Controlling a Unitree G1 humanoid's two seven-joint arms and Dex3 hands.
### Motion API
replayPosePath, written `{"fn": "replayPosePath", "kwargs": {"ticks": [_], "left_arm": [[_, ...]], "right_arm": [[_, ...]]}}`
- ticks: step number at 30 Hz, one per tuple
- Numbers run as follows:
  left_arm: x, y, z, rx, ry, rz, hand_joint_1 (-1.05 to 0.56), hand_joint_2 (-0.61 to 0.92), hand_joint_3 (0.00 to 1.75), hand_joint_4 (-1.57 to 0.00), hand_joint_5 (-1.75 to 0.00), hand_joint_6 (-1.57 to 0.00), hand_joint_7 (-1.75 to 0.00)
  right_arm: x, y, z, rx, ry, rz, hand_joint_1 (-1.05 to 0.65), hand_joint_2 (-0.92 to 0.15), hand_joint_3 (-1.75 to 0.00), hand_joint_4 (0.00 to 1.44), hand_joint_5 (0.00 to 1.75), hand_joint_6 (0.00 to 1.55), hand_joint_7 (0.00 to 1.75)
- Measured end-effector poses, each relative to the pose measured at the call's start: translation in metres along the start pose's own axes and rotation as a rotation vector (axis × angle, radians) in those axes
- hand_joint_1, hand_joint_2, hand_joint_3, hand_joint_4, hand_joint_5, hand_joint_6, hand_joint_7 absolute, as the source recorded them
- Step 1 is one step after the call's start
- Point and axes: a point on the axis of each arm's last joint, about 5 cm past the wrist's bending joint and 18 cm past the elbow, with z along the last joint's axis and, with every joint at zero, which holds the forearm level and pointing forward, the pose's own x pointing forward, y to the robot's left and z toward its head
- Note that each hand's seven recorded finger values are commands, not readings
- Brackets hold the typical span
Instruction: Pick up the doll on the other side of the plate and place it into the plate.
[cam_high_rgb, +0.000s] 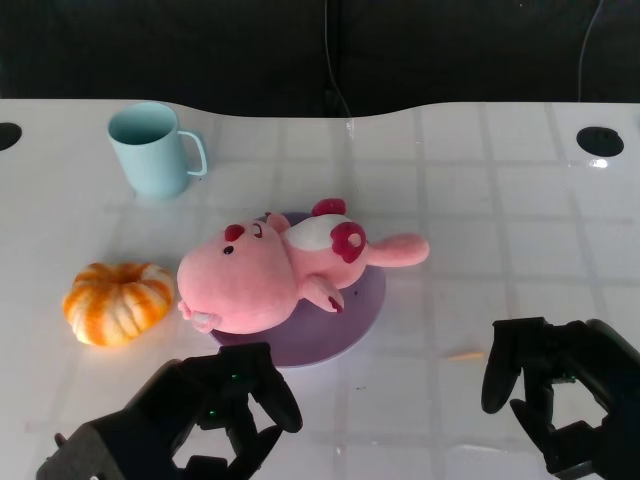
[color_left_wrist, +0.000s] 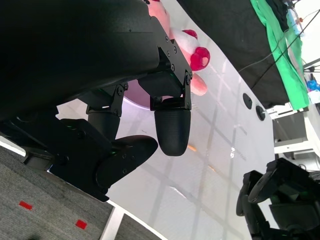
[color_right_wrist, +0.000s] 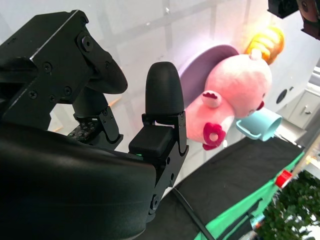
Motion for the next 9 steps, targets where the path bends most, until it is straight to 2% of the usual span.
{"fn": "replayPosePath", "kwargs": {"ticks": [9], "left_arm": [[0.0001,0.0001,-0.0029,0.003,0.008,-0.001,-0.18,0.54,1.06,-0.62,-1.75,-0.62,-1.45]], "right_arm": [[0.0,-0.0007,-0.0003,-0.001,0.012,0.027,0.1,-0.3,-1.47,0.91,1.75,0.85,1.49]]}}
